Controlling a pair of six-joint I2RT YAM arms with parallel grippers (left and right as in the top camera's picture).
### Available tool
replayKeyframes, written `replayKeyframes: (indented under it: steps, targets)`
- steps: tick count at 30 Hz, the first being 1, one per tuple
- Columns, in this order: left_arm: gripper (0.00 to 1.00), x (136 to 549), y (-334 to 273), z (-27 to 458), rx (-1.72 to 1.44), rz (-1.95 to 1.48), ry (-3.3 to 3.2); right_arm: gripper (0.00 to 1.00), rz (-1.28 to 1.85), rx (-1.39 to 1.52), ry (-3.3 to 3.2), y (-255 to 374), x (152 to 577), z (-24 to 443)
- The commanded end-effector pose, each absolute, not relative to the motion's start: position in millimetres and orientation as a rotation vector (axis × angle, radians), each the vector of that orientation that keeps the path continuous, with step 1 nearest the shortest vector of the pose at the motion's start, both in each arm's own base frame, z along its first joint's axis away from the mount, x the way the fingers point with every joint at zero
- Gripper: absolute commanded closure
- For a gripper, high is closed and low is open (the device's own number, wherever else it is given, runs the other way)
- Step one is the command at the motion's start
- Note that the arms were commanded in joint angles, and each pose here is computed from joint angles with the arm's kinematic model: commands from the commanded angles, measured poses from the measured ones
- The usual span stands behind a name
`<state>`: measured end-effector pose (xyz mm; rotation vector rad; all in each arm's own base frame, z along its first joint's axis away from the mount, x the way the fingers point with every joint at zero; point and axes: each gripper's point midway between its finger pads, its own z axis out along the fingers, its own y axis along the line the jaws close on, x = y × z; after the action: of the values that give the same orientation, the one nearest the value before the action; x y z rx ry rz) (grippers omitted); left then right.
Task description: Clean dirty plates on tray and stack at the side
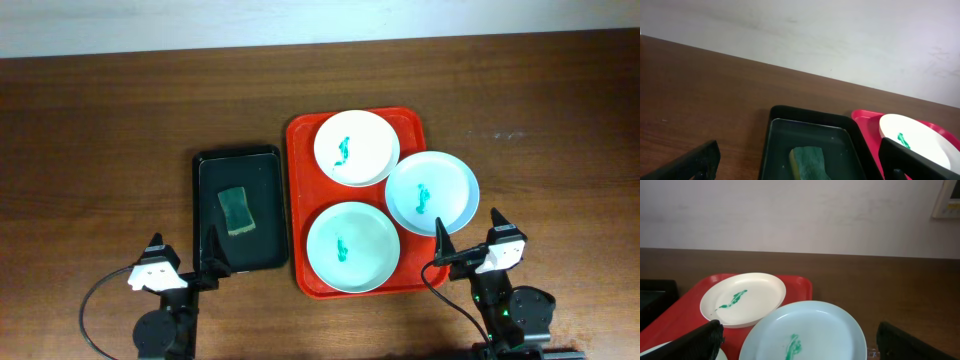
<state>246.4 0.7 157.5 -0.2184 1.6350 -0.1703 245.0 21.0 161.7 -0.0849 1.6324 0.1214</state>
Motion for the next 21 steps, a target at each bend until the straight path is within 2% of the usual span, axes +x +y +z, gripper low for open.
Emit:
replayKeyframes:
  steps: [1,9,17,21]
  targets:
    - [0.01,246,0,158,-0.199,-0.159,1.635,0.02,0.108,-0.081,1.637,19,245,159]
    - [0.01,246,-18,166,-0.118,-0.247,1.614,0.02,0.117,-0.088,1.637,20,245,159]
    - [0.01,243,-34,176,-0.042,-0.32,1.584,0.02,0.377,-0.288,1.616,68,230,166]
    - [0.01,239,-35,207,-0.031,-0.325,1.547,0.02,0.371,-0.289,1.603,68,221,198]
